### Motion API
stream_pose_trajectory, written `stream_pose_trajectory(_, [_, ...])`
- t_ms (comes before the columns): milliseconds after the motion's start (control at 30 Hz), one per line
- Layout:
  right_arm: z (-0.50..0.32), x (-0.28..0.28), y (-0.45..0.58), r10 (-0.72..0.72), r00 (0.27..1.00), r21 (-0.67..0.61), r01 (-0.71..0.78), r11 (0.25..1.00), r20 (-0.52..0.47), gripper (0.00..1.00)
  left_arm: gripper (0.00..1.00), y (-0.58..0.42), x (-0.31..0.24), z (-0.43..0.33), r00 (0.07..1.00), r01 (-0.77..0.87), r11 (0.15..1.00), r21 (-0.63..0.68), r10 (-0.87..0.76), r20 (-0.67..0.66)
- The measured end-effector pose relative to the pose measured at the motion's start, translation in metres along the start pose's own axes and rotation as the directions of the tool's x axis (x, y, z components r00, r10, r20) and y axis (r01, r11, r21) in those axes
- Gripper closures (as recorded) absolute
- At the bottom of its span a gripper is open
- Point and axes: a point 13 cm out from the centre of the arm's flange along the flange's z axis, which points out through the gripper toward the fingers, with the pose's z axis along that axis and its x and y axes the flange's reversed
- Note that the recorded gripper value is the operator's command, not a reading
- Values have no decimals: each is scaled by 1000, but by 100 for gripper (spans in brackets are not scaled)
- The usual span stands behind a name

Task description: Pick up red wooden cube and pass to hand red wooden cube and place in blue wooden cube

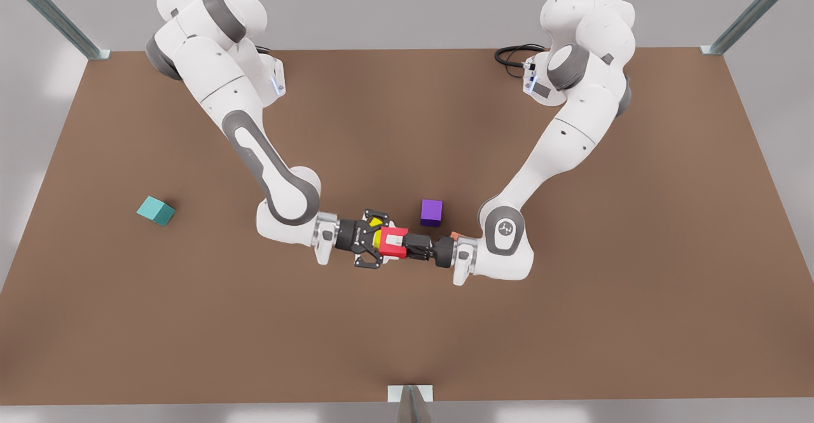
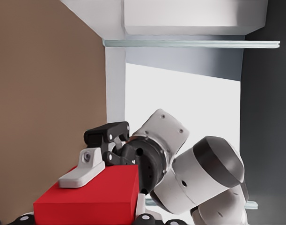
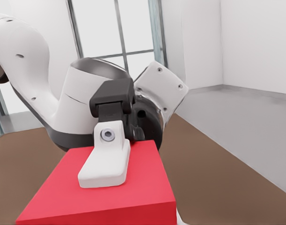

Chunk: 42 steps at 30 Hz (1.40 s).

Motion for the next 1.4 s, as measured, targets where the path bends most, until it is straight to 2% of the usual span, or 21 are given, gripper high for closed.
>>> stream_pose_trajectory(267, [-5, -6, -7, 3, 1000, 10, -3, 1000, 8, 54, 45, 0, 0, 0, 1000, 14, 1000, -1, -14, 2])
stream_pose_trajectory(300, [-6, -7, -8, 3, 1000, 11, -3, 1000, 9, 57, 45, 0, -1, 0, 1000, 15, 1000, 0, -15, 2])
stream_pose_trajectory(333, [-6, -7, -8, 4, 1000, 11, -4, 1000, 9, 62, 41, -1, -1, 0, 1000, 15, 1000, 1, -15, 3])
stream_pose_trajectory(400, [-5, -6, -8, 7, 1000, 9, -7, 1000, 9, 65, 40, -1, -1, -1, 1000, 17, 1000, 6, -17, 6])
stream_pose_trajectory(467, [-5, -6, -7, 9, 1000, 9, -9, 1000, 8, 65, 27, -2, -2, -1, 1000, 16, 1000, 13, -17, 8])
stream_pose_trajectory(633, [-7, -6, -10, 16, 1000, 11, -16, 1000, 10, 65, 27, -3, -2, -1, 1000, 7, 1000, 21, -7, 9])
stream_pose_trajectory(700, [-10, -4, -12, 21, 1000, 14, -21, 1000, 10, 65, 12, -3, -1, -1, 1000, 2, 1000, 17, -2, 5])
stream_pose_trajectory(733, [-11, -4, -13, 22, 1000, 15, -22, 1000, 10, 65, 1, -2, -1, -1, 1000, 1, 1000, 16, -1, 3])
stream_pose_trajectory(967, [-33, 2, -25, 15, 1000, 16, -15, 1000, 1, 65, 0, -6, -9, -20, 1000, -10, 1000, 12, 10, 17])
stream_pose_trajectory(1067, [-47, 8, -33, -5, 1000, 2, 5, 1000, -12, 65, 0, -9, -27, -78, 999, -21, 1000, 11, 21, 50])
stream_pose_trajectory(1133, [-61, 24, -44, -3, 1000, -9, 3, 1000, -23, 65, 0, -29, -39, -152, 995, -94, 993, -71, 97, 37])
stream_pose_trajectory(1200, [-69, 38, -48, 5, 1000, -27, -6, 1000, -28, 65, 0, -70, -32, -213, 964, -266, 918, -296, 245, -105])
stream_pose_trajectory(1233, [-72, 44, -50, 3, 999, -36, -4, 999, -33, 65, 0, -94, -22, -243, 932, -360, 812, -460, 295, -209])
stream_pose_trajectory(1300, [-85, 52, -56, -19, 998, -51, 16, 999, -63, 64, 0, -108, 2, -292, 894, -446, 543, -712, 230, -384])
stream_pose_trajectory(1400, [-127, 60, -70, -62, 983, -74, 49, 996, -174, 63, 0, -133, 35, -400, 926, -374, 212, -903, 37, -375])
